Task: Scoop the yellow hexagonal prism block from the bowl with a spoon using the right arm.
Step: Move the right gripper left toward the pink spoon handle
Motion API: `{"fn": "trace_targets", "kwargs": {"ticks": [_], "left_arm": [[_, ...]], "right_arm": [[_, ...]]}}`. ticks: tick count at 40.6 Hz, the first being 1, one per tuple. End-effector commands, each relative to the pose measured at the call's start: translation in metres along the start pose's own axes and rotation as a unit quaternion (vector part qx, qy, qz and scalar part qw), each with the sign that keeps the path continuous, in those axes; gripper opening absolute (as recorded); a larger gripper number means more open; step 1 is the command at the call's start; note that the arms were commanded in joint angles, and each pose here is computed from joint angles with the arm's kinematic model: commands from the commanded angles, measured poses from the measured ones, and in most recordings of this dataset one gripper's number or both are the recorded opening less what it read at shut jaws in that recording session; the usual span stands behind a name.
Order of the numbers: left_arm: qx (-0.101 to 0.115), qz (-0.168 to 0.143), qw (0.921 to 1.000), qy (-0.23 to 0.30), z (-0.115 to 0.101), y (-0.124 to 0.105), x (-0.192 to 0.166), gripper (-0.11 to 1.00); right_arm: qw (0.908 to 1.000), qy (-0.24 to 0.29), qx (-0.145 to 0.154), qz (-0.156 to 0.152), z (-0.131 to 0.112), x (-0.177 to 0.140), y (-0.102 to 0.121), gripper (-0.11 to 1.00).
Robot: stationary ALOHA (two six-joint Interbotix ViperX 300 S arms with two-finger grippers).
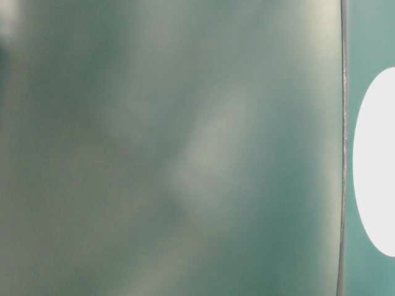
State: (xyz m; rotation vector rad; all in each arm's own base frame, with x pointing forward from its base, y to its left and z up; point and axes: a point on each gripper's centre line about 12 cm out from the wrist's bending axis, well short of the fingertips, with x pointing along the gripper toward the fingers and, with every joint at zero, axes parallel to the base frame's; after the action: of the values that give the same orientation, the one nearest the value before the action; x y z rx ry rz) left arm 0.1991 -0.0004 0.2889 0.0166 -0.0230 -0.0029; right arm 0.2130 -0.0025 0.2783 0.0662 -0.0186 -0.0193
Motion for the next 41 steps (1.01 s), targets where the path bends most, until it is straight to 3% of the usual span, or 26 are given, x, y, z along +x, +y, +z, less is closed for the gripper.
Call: {"fn": "trace_targets", "kwargs": {"ticks": [1,22,41], "left_arm": [[0.002,-0.001,0.9999,-0.016,0.011,0.000,0.002,0.00],[0.002,-0.001,0.9999,-0.015,0.011,0.000,0.003,0.00],[0.002,-0.001,0.9999,-0.012,0.010,0.000,0.003,0.00]], "right_arm": [[1.0000,0.001,0.005,0.001,-0.007,0.006,0.001,0.59],[0.9987,0.032,0.039,0.011,-0.086,0.017,0.015,0.60],[0.9971,0.049,0.059,0.005,-0.131,0.011,0.038,0.59]]}}
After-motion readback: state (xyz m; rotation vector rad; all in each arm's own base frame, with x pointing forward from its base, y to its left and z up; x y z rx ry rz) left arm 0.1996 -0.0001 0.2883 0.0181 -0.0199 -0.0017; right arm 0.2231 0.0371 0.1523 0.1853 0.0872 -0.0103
